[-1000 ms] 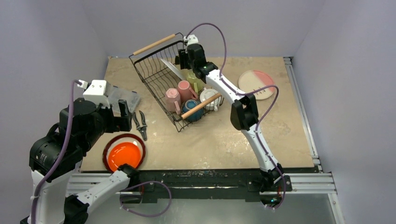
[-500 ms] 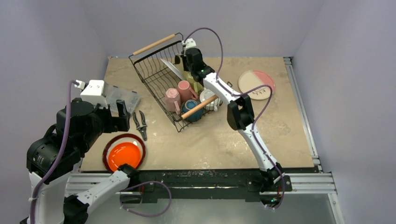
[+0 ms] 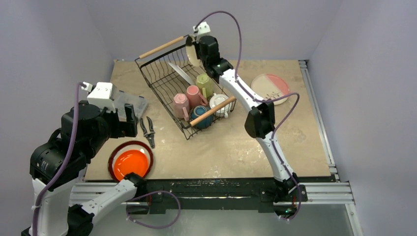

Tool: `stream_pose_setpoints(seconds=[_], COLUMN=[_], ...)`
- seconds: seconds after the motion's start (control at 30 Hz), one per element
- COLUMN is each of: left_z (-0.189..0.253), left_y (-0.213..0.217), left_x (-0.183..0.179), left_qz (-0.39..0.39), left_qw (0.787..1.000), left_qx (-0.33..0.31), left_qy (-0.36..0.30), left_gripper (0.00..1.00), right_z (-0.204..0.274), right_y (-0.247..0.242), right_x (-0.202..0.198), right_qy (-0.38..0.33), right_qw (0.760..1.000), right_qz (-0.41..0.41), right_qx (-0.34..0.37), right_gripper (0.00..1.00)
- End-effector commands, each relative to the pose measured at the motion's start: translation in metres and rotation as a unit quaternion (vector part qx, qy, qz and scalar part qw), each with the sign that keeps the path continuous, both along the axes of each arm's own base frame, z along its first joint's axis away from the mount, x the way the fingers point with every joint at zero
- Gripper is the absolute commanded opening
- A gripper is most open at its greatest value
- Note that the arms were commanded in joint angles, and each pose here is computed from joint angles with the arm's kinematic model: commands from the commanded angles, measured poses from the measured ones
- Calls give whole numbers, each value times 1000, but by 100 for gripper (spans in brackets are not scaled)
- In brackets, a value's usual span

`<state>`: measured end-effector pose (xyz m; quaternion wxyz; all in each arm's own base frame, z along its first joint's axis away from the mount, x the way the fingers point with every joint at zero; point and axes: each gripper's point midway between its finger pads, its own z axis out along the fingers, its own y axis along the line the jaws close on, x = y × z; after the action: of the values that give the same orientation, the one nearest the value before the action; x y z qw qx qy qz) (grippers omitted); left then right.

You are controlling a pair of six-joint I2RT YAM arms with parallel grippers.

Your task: Load the mixed dishes into the dish rack

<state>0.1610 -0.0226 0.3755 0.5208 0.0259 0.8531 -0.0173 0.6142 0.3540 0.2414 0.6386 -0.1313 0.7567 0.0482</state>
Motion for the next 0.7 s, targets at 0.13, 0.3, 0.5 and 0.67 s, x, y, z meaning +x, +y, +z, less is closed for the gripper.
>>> stream_pose_setpoints(seconds=[0.13,0.3,0.5,0.67], left_z=[18,13,12,10], left_y=[-6,-6,-6,-6], left_x=[11,12,11,10], left_qz=[-9,-5,-5,-6], left_qw=[999,999,999,999], left_qx=[-4,-8,-13,-16], left_qy=[-33,-34,-37,-38], left_gripper=[100,100,100,100], right_z=[191,198,192,197], right_y=[-58,-62,-67,-117], right_x=[-40,-69,-97,-101], right_qy=[-149,-111,-55,-13], right_qw=[983,987,988,971], right_qz=[-76,-59,-55,-61], right_qx=[73,100,135,230], right_gripper=[0,0,0,0])
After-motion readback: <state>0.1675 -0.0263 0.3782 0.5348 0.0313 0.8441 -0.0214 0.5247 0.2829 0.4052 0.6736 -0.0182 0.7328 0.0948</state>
